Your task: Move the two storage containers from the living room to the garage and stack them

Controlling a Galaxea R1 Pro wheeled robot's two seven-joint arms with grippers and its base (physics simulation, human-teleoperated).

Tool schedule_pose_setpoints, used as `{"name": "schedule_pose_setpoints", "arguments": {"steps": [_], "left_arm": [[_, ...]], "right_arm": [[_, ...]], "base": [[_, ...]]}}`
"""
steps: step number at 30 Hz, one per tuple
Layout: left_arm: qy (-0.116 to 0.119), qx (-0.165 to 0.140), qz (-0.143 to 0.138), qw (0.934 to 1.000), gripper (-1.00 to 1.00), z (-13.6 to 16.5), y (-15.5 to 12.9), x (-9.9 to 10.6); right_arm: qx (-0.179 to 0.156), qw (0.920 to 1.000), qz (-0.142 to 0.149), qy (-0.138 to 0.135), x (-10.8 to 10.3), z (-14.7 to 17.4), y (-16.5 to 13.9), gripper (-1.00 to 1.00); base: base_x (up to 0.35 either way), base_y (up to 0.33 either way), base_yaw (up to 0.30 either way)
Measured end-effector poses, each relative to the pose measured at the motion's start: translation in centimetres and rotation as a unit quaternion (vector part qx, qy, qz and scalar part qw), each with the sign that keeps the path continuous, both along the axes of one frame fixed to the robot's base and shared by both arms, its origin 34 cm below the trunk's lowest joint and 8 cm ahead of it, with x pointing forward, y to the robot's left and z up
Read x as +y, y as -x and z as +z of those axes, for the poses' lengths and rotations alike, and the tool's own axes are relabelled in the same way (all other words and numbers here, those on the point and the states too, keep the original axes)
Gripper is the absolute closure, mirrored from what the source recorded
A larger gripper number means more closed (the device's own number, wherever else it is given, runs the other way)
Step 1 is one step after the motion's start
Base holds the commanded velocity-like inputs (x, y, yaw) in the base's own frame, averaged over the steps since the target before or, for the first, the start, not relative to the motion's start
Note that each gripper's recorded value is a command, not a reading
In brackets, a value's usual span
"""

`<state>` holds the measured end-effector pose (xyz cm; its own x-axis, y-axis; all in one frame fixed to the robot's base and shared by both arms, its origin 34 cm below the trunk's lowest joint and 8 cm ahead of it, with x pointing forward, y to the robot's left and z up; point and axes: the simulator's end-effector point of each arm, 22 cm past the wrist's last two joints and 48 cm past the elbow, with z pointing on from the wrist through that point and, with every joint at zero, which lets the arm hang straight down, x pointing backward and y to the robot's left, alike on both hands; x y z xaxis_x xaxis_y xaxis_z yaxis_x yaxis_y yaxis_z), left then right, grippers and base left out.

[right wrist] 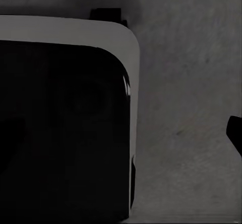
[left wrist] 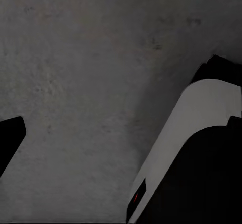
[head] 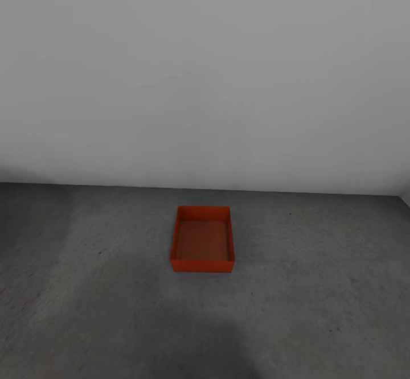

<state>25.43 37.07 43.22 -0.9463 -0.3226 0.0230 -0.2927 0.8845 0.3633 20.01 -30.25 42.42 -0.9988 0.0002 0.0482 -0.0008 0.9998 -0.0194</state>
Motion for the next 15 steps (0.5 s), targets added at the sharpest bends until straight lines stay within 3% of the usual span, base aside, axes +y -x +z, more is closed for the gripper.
{"name": "schedule_pose_setpoints", "arguments": {"steps": [6,15], "left_arm": [[0.001,0.012,-0.003,0.9999,-1.0,0.3,2.7,-0.3],[-0.008,-0.015,-0.006,0.9998,-1.0,0.4,1.5,0.3]], "right_arm": [[0.006,1.0,-0.001,-0.005,0.8,0.4,2.4,-1.0],[0.009,0.9999,0.0,-0.008,1.3,0.8,4.1,-1.0]], "base": [[0.0,0.0,0.0],[0.0,0.0,0.0]]}}
